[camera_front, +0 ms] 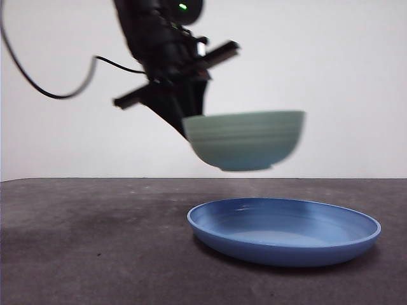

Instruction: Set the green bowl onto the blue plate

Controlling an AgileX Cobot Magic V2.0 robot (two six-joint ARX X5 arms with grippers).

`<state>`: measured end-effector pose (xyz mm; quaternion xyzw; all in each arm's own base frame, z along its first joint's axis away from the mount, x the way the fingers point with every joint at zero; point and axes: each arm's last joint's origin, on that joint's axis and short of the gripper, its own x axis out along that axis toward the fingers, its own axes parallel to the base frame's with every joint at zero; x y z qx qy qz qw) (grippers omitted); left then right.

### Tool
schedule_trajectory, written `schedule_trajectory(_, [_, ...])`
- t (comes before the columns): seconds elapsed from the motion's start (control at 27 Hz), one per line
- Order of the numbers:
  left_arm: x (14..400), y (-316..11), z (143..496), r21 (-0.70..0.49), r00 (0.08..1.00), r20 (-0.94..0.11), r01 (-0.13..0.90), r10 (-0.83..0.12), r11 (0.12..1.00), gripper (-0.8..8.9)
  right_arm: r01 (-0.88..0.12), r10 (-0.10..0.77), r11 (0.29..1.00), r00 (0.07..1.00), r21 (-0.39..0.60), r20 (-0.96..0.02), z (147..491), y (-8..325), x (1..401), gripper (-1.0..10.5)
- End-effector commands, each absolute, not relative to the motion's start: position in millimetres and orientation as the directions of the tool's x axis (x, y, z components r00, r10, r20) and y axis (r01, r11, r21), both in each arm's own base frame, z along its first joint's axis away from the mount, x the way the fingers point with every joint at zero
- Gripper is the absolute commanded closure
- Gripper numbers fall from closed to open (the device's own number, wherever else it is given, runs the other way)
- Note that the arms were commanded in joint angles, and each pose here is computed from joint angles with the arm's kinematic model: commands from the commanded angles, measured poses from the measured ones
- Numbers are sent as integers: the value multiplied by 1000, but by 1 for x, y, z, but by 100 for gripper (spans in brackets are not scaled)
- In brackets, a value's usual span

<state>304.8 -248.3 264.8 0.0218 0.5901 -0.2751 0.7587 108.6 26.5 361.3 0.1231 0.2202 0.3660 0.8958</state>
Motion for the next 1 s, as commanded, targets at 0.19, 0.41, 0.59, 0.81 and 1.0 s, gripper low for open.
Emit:
schedule_trajectory(0.19, [312,-291,237,-289,101,-918,487,-382,824,799,-616,712,700,639,361,-291,366,27,108,340])
schedule_trajectory(0.41, [316,-306,211,-273,88,-928,500,-361,822,799,-616,712,700,638,361,-292,366,27,108,340])
schedule_trajectory(0.59, [315,-310,208,-224,129,-935,503,-329,834,799,-616,712,700,639,361,-292,366,27,108,340])
schedule_trajectory(0.81, [314,-310,204,-198,128,-946,499,-297,844,799,-616,712,700,639,361,-292,366,27,108,340])
schedule_trajectory(1.0, [314,-311,197,-190,107,-955,500,-278,845,794,-616,712,700,639,362,-292,366,27,108,340])
